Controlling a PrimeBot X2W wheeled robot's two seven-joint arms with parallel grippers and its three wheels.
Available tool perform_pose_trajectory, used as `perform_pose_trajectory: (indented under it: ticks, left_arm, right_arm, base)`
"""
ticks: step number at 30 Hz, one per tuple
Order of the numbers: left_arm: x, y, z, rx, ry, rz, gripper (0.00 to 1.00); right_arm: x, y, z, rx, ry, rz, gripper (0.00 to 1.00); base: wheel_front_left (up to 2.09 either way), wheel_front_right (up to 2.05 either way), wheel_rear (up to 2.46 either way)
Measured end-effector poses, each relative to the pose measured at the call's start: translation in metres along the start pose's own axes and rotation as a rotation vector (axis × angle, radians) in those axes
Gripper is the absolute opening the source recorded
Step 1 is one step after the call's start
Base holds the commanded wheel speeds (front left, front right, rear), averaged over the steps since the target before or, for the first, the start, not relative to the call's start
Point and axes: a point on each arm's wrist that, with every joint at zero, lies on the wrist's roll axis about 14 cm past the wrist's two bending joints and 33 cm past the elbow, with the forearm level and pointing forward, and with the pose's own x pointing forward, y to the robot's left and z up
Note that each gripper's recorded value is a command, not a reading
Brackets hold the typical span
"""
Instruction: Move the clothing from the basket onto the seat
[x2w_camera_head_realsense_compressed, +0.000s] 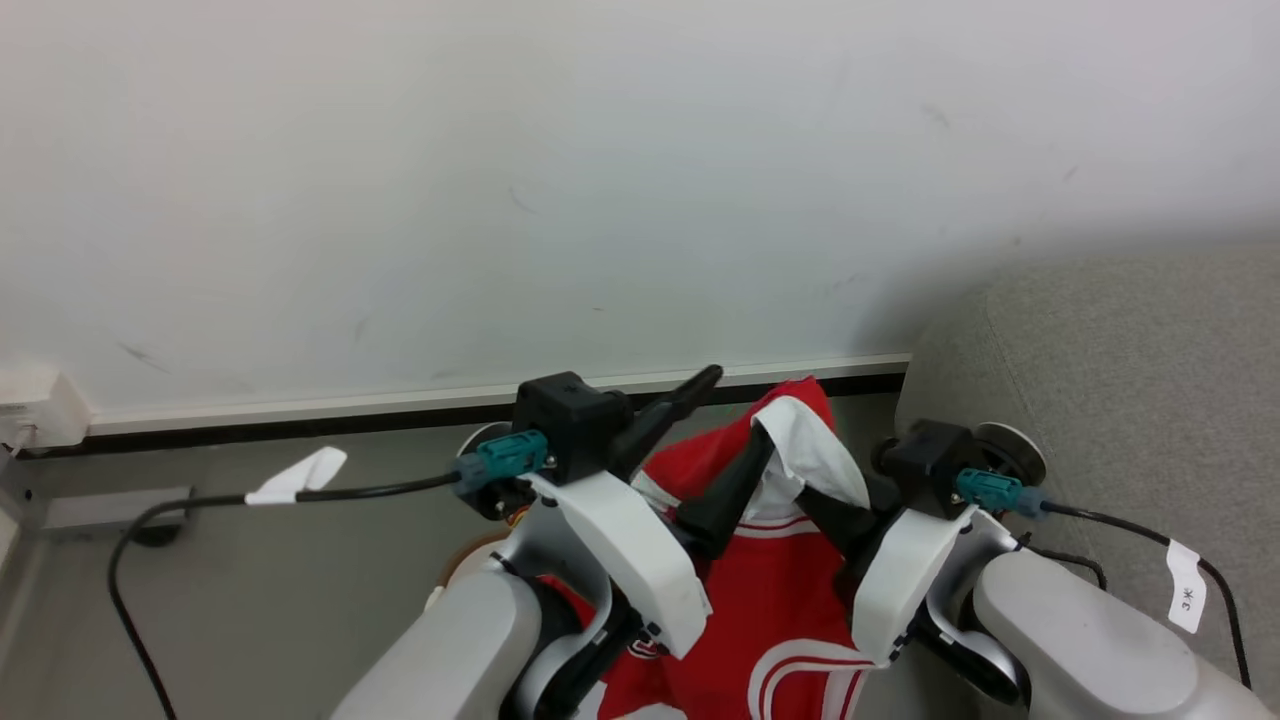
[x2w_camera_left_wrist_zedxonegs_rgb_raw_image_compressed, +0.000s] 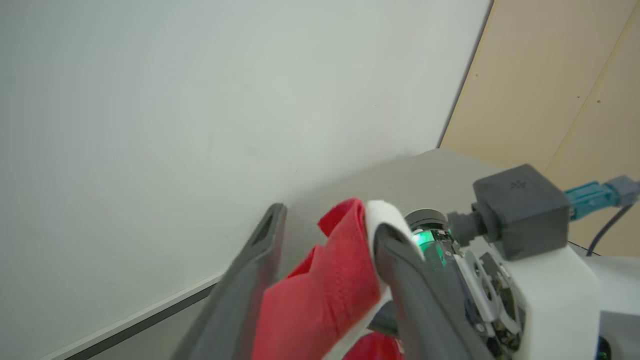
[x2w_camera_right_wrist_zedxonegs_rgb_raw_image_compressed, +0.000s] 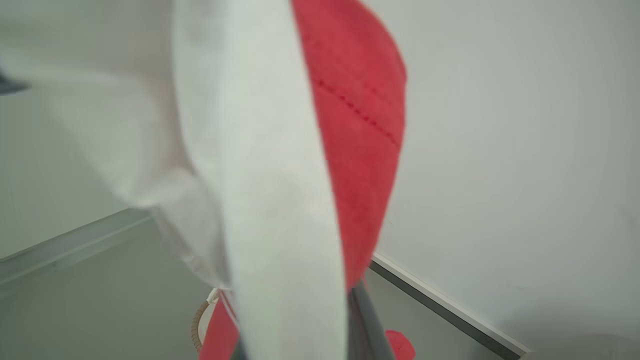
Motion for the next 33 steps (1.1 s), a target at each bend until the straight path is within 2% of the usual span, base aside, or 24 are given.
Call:
perform_pose_trajectory:
  ticks: [11, 23, 33]
  left_arm:
    - [0.014, -0.009, -0.023, -0.006, 0.047, -0.041, 1.00]
    - [0.039, -0.057, -0.067, -0.076, 0.106, -0.195, 1.00]
    - [0.047, -0.078, -0.088, -0.122, 0.138, -0.258, 1.00]
  right_arm:
    - [-0.033, -0.053, 0.029, -0.031, -0.079, -0.153, 0.00]
    - [-0.118, -0.130, 0.059, -0.101, -0.135, -0.422, 0.00]
    - [-0.160, -0.154, 0.069, -0.126, -0.138, -0.544, 0.00]
  base:
    - [0.00, 0.00, 0.00]
    - [0.00, 0.00, 0.00]
    - [0.00, 0.00, 0.00]
